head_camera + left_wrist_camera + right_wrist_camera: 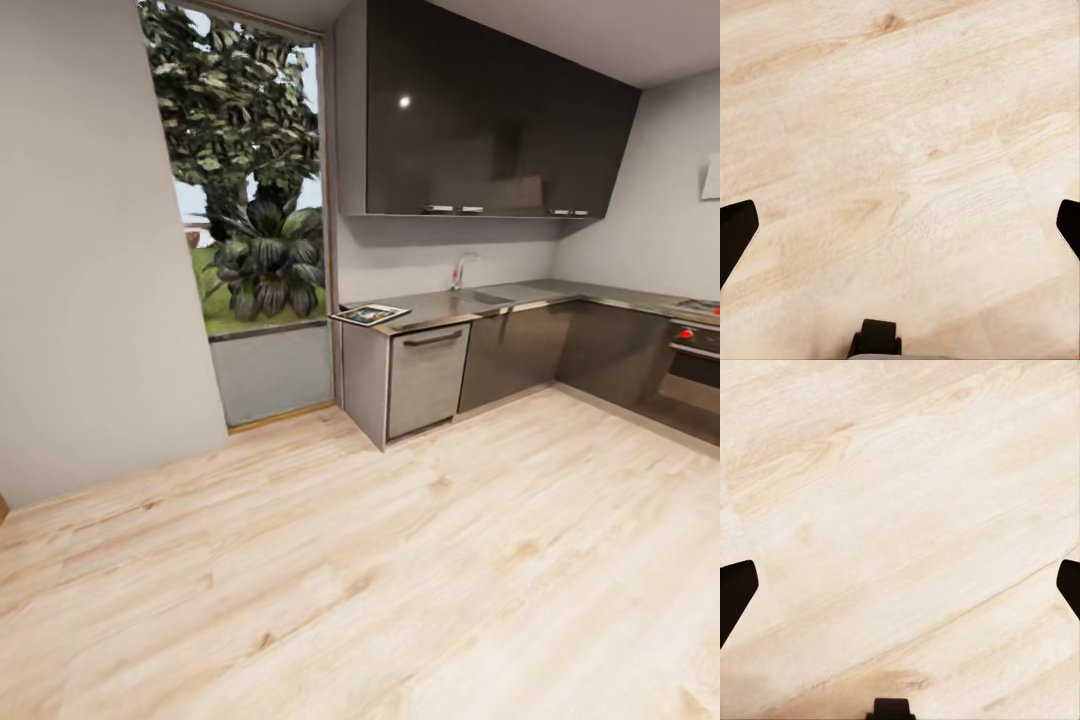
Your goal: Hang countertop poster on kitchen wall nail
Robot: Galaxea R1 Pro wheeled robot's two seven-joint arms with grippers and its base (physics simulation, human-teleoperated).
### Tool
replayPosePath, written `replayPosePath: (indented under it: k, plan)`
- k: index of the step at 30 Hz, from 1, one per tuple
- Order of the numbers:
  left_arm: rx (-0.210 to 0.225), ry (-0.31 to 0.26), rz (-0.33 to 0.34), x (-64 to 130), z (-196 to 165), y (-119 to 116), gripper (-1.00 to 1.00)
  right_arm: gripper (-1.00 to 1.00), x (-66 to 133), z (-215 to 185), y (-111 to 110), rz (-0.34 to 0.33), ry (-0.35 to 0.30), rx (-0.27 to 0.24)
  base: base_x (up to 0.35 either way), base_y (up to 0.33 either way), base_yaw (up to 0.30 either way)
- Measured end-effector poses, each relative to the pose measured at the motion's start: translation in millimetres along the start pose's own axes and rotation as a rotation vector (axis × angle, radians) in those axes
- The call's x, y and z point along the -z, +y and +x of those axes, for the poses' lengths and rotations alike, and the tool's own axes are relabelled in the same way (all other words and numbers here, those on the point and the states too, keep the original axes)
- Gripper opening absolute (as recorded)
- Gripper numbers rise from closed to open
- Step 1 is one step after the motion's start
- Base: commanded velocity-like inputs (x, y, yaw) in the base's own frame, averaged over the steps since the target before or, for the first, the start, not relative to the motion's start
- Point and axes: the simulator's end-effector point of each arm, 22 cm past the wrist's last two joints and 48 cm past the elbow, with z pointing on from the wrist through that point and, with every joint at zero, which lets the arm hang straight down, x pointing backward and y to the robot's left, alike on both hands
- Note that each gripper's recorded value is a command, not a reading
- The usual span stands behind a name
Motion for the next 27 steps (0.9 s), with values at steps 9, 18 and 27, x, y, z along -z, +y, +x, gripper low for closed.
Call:
replayPosePath:
  k: [9,18,27]
  plan:
    - [0.000,0.000,0.000,0.0,0.0,0.0,1.00,1.00,0.0,0.0,-0.1,0.000,0.000,0.000,0.342,0.130,0.000]
    - [0.000,0.000,0.000,0.0,0.0,0.0,1.00,1.00,0.0,0.0,-0.1,0.000,0.000,0.000,0.342,0.149,0.000]
    - [0.000,0.000,0.000,0.0,0.0,0.0,1.00,1.00,0.0,-0.2,-0.1,0.000,0.000,0.000,0.342,0.151,0.000]
